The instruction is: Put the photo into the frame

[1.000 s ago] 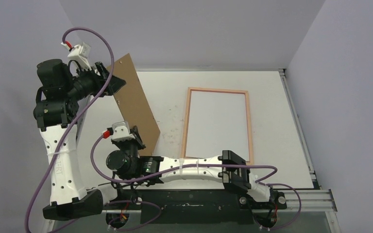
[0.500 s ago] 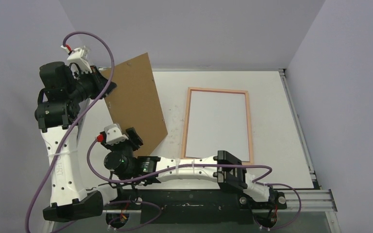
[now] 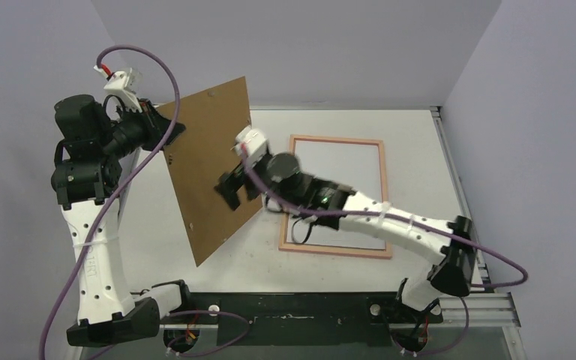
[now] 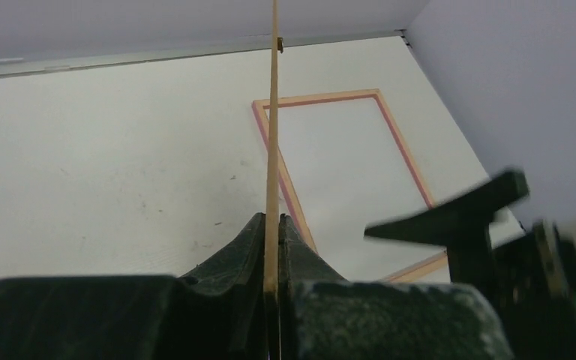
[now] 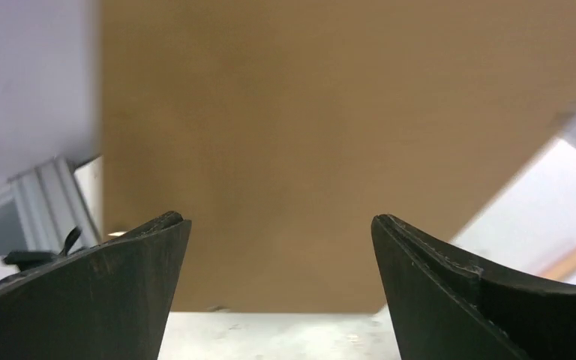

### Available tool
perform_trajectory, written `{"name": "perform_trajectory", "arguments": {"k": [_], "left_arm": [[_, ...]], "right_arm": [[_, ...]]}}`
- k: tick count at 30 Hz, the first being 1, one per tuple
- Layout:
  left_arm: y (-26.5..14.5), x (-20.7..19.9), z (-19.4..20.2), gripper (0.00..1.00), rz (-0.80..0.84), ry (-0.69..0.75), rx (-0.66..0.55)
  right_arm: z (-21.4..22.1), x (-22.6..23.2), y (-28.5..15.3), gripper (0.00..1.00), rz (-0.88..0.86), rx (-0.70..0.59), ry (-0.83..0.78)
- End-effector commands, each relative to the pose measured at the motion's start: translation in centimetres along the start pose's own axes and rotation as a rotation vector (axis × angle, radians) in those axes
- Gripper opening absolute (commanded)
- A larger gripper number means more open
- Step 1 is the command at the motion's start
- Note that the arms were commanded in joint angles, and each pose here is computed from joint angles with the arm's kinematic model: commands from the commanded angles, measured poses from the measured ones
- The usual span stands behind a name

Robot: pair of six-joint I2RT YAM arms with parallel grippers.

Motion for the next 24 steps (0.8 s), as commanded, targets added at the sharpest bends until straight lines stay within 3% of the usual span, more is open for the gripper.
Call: {"name": "perform_trajectory", "arguments": {"k": [1,15,24], "left_arm": [[-1.4,-3.2,-2.5,0.00,0.246,0.092,-0.110],[-2.6,-5.4,-3.6,0.00,0.570,0.009,-0.118],[-2.1,-5.0,-3.4,0.00,0.638,-0.059,-0.091]], "right_arm": [[-2.3,-7.4,-5.1,0.95,-0.204,-0.096,0.161],[2.0,-17.3,-10.7,0.91,-0.175,-0.047,0.274],[2.5,-17.8,-11.3,0.94,-0.311,-0.073,0.319]]}}
Point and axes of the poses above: each gripper's point midway between its finger pads, its own y axis out along the fingers, its own x axis along the line the jaws close on, z = x × y, the point moved 10 cm from there along -y, back along the fingers, and after that the axes turned 3 degrees about -y, right-handed, at the moved point
